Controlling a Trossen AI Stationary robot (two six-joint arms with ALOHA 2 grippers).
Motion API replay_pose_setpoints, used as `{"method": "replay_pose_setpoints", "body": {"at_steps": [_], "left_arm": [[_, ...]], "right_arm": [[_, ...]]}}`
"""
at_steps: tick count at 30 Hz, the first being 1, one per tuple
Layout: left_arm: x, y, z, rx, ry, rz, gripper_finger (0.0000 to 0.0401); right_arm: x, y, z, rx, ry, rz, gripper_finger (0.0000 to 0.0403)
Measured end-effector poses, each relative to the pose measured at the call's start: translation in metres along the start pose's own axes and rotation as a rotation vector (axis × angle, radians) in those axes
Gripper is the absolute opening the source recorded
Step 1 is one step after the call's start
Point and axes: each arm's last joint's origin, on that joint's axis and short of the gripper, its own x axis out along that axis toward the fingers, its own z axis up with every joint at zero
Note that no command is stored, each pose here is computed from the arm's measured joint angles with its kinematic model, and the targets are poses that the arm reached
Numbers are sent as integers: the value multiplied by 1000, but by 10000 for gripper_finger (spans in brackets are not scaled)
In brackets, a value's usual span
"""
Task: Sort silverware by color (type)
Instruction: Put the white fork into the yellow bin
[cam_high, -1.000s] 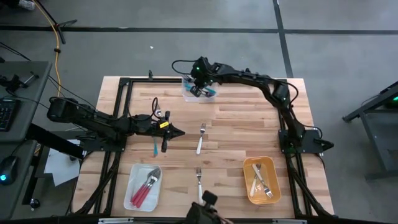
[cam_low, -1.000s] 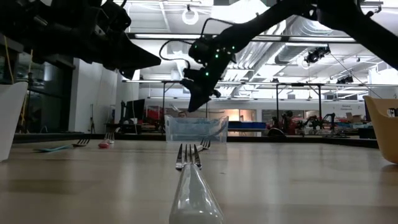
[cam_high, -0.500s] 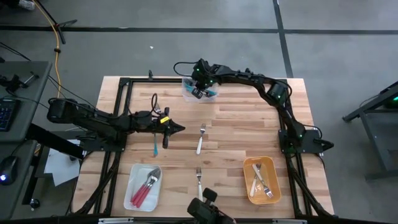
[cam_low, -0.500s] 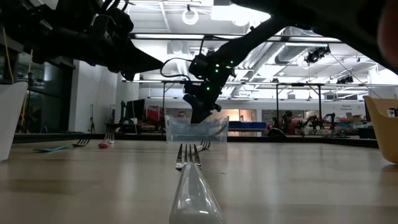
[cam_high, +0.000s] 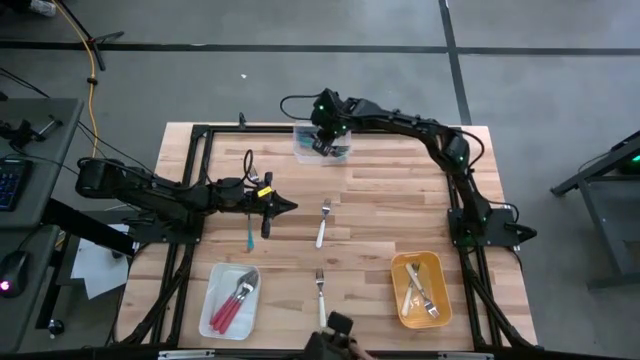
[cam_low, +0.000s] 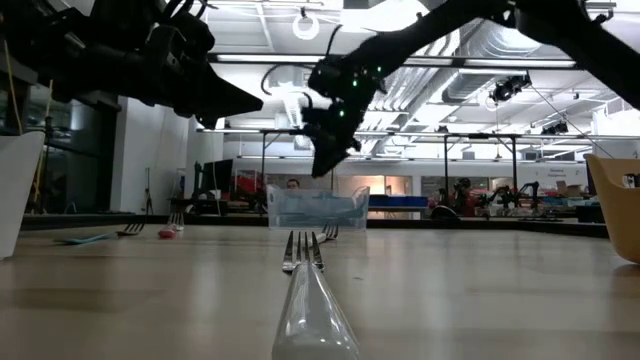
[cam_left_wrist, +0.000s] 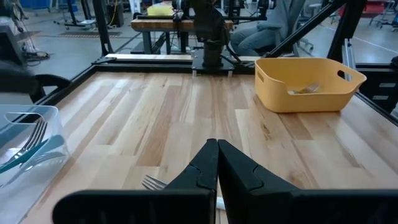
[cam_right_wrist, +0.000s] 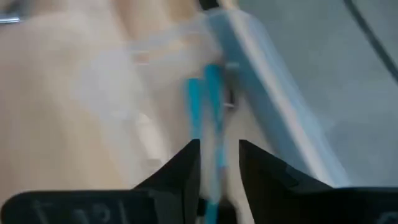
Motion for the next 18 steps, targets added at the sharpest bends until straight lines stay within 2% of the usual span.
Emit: {"method": "replay_pose_setpoints", "body": {"at_steps": [2,4,7,10,13,18], "left_arm": [[0,0,0,2,0,0,0],[0,0,0,7,0,1,0],[0,0,0,6,4,1,0],[0,0,-2,-15,17,1,0],[0,0,-3,-42,32,3,0],[0,0,-4,-48,45,4,0]], "right_arm": [[-5,14,1,-50,-21,17,89],[-5,26,-3,-77,-56,11,56],[-1,43,-18,-66,-132,8,9],[-8,60,-39,-36,-228,29,15],[-22,80,-69,-15,-295,71,3],[-64,113,-116,23,-362,144,3]]}}
